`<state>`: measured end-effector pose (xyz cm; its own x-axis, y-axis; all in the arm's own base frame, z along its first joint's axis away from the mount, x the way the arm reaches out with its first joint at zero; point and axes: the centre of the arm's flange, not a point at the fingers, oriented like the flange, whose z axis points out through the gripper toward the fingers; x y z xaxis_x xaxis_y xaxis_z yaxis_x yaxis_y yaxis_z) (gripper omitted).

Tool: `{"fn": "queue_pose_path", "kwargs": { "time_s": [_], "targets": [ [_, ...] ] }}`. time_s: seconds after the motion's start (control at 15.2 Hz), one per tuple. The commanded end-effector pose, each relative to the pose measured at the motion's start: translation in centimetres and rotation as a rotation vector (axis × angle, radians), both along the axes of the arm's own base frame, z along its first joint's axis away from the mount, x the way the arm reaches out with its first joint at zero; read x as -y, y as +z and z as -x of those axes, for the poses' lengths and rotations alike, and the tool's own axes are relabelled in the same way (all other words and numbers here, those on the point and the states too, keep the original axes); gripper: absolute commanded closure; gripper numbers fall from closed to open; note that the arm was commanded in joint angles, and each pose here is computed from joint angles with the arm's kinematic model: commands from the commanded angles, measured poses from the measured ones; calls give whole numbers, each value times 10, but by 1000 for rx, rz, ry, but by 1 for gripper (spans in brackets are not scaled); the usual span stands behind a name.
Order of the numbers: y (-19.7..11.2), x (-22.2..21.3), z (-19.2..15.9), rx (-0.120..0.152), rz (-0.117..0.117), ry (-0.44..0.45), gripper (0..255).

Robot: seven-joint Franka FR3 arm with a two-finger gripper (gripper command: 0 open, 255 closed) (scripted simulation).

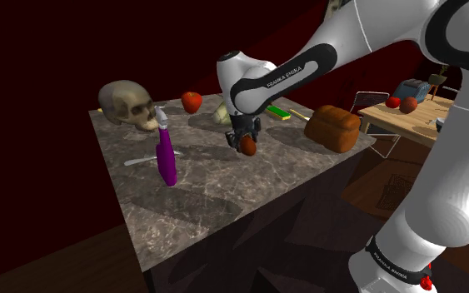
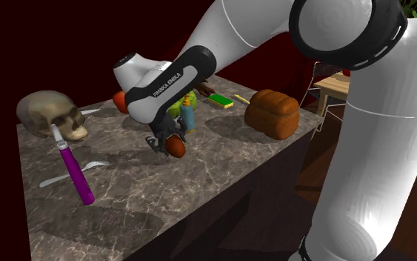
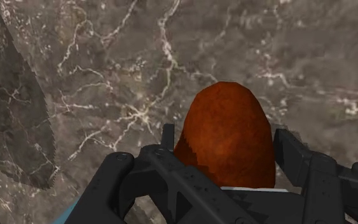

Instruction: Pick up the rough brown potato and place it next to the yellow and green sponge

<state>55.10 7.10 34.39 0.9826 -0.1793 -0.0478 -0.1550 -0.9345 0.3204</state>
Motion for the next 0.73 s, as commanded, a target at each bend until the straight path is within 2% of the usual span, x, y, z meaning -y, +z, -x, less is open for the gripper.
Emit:
{"fn": "queue_pose_path", "kwargs": {
  "time_s": [0.0,0.66],
  "targets": [
    [10,-1,0,0,0,0,255],
    [63,-1,0,0,0,0,255]
  ]
}}
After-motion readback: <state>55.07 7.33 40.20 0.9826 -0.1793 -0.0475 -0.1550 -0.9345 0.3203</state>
